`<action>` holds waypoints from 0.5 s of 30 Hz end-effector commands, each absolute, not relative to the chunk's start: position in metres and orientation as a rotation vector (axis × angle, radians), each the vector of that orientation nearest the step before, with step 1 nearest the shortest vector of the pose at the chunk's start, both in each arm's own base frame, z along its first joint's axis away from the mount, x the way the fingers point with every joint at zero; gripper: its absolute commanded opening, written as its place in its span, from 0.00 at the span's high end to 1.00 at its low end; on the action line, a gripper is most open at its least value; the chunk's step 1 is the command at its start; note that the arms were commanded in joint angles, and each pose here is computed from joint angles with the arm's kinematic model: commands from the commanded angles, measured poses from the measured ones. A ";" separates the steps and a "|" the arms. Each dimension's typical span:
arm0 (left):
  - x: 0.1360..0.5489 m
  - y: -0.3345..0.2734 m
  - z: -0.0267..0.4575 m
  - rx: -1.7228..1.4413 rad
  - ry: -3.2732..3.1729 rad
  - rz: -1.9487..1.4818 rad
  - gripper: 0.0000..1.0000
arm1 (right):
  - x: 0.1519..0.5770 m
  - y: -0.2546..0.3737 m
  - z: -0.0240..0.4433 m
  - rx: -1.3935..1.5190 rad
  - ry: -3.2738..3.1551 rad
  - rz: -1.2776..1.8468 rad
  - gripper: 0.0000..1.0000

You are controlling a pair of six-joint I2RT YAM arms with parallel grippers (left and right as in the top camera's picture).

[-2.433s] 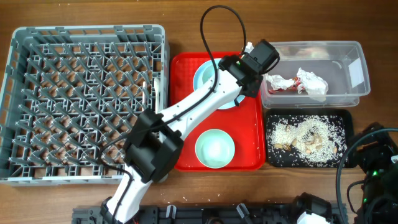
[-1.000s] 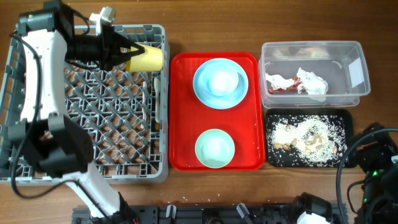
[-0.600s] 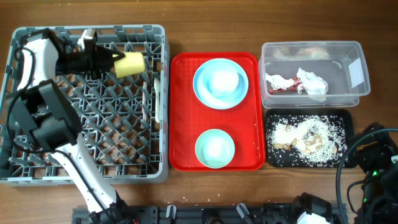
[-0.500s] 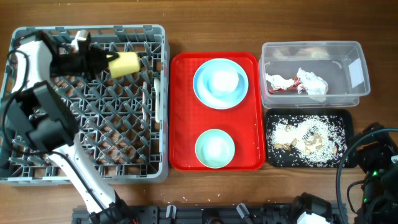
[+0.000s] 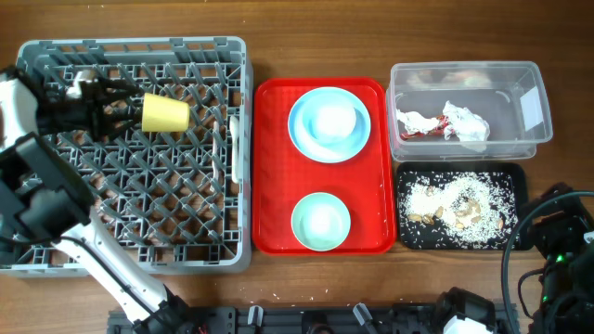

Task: Sort waste into correct bins and load items into the dishwasher rack
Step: 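Carry the yellow cup with the left gripper into the grey rack and release, then reach the left gripper to the green bowl on the red tray and grasp it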

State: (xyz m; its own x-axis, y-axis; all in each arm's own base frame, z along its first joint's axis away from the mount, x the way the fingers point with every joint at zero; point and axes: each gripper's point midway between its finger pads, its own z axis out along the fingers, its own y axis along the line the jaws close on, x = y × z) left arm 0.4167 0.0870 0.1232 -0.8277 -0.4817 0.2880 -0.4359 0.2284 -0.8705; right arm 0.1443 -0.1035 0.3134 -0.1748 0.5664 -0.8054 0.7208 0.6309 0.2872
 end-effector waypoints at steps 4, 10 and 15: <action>0.395 0.120 0.202 -0.905 2.379 -1.424 0.12 | 0.144 -0.103 0.316 1.012 1.854 -0.196 0.00; 0.384 0.072 0.251 -0.650 2.486 -1.207 0.72 | 0.144 -0.103 0.316 1.012 1.854 -0.196 0.00; 0.393 0.043 0.185 -0.735 2.837 -0.654 0.96 | 0.144 -0.103 0.316 1.012 1.854 -0.196 0.00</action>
State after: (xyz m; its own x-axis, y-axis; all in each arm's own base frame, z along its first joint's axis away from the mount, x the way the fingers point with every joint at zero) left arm 0.3966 0.0391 0.2271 -0.8930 -0.4426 -0.0815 -0.2790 0.6867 -0.6713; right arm 0.1444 -0.1035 0.3135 -0.1745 0.5663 -0.8055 0.7207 0.6309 0.2874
